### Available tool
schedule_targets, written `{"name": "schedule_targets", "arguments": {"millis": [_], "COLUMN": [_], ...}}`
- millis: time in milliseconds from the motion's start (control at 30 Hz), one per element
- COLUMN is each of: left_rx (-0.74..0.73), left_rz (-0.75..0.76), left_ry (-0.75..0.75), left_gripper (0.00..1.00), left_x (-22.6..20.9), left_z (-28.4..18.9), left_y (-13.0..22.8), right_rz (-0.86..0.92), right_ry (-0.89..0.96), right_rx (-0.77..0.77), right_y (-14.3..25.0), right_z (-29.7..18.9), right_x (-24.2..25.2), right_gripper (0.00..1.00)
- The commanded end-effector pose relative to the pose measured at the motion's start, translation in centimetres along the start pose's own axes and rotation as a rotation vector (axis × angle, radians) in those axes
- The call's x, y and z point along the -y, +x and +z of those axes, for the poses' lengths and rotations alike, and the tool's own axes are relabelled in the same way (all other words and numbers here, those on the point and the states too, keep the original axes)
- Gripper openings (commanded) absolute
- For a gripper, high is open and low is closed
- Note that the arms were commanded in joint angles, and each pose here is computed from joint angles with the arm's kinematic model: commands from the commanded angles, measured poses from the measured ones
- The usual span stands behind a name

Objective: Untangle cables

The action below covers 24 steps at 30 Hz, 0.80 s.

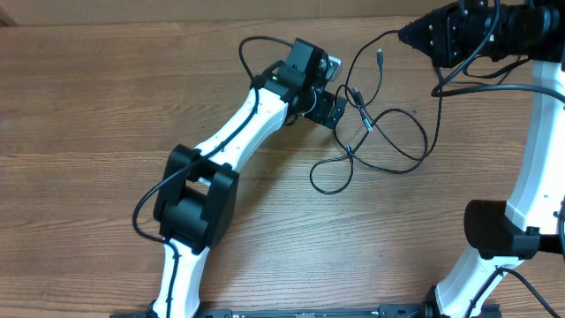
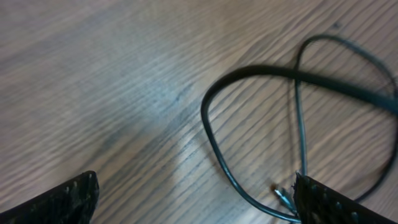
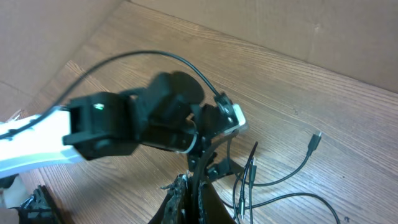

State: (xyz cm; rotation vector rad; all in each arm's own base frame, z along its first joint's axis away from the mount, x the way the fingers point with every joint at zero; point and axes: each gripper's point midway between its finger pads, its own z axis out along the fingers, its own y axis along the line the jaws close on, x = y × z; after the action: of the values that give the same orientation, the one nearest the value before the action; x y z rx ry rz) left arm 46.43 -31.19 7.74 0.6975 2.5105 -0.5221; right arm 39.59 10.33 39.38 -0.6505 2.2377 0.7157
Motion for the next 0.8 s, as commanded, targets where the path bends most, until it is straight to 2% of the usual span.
{"name": "schedule_targets", "arguments": {"millis": [0, 67, 133, 200, 233, 300, 400, 467, 567, 600, 633, 700, 733, 767], "left_rx": [0.057, 0.094, 0.137, 0.172, 0.209, 0.238, 0.219, 0.186, 0.159, 0.149, 0.126, 0.101, 0.097, 0.097], "left_rz": [0.038, 0.053, 0.057, -0.027, -0.165, -0.282, -0.343, -0.395, -0.533, -0.553, -0.566, -0.49, -0.378, -0.297], "left_ry": [0.104, 0.11, 0.033, -0.113, -0.284, -0.485, -0.679, -0.725, -0.678, -0.614, -0.475, -0.244, -0.084, 0.004], "left_gripper": [1.0, 1.0, 1.0, 1.0, 1.0, 1.0, 1.0, 1.0, 1.0, 1.0, 1.0, 1.0, 1.0, 1.0], "left_x": [1.9, 2.1, 0.9, -1.8, -5.1, -8.6, -11.9, -13.6, -14.9, -14.7, -13.8, -11.5, -9.6, -8.2], "left_z": [0.2, 0.1, 0.1, -0.1, -0.8, -2.2, -4.0, -4.7, -4.7, -4.2, -3.3, -2.4, -2.2, -2.2], "left_y": [-1.5, -2.4, -3.5, -4.3, -4.5, -3.9, -2.1, -0.8, 0.6, 0.5, 0.3, -0.8, -1.6, -2.0], "right_rz": [-0.047, -0.048, -0.047, -0.047, -0.046, -0.043, -0.043, -0.043, -0.042, -0.043, -0.043, -0.043, -0.043, -0.044], "right_ry": [-0.009, -0.009, -0.009, -0.009, -0.009, -0.008, -0.005, -0.005, -0.005, -0.005, -0.005, -0.005, -0.004, -0.004], "right_rx": [0.045, 0.045, 0.045, 0.045, 0.045, 0.045, 0.043, 0.043, 0.043, 0.043, 0.043, 0.043, 0.043, 0.043], "right_y": [-0.8, -0.9, -0.9, -0.8, -0.8, -0.8, -0.8, -0.8, -0.8, -0.8, -0.8, -0.8, -0.8, -0.8], "right_z": [-1.3, -1.3, -1.3, -1.3, -1.3, -1.3, -1.3, -1.3, -1.3, -1.3, -1.3, -1.3, -1.3, -1.3], "right_x": [-1.6, -1.6, -1.6, -1.6, -1.6, -1.6, -1.5, -1.5, -1.5, -1.5, -1.5, -1.5, -1.5, -1.5], "right_gripper": [0.04, 0.04, 0.04, 0.04, 0.04, 0.04, 0.04, 0.04, 0.04, 0.04, 0.04, 0.04, 0.04, 0.04]}}
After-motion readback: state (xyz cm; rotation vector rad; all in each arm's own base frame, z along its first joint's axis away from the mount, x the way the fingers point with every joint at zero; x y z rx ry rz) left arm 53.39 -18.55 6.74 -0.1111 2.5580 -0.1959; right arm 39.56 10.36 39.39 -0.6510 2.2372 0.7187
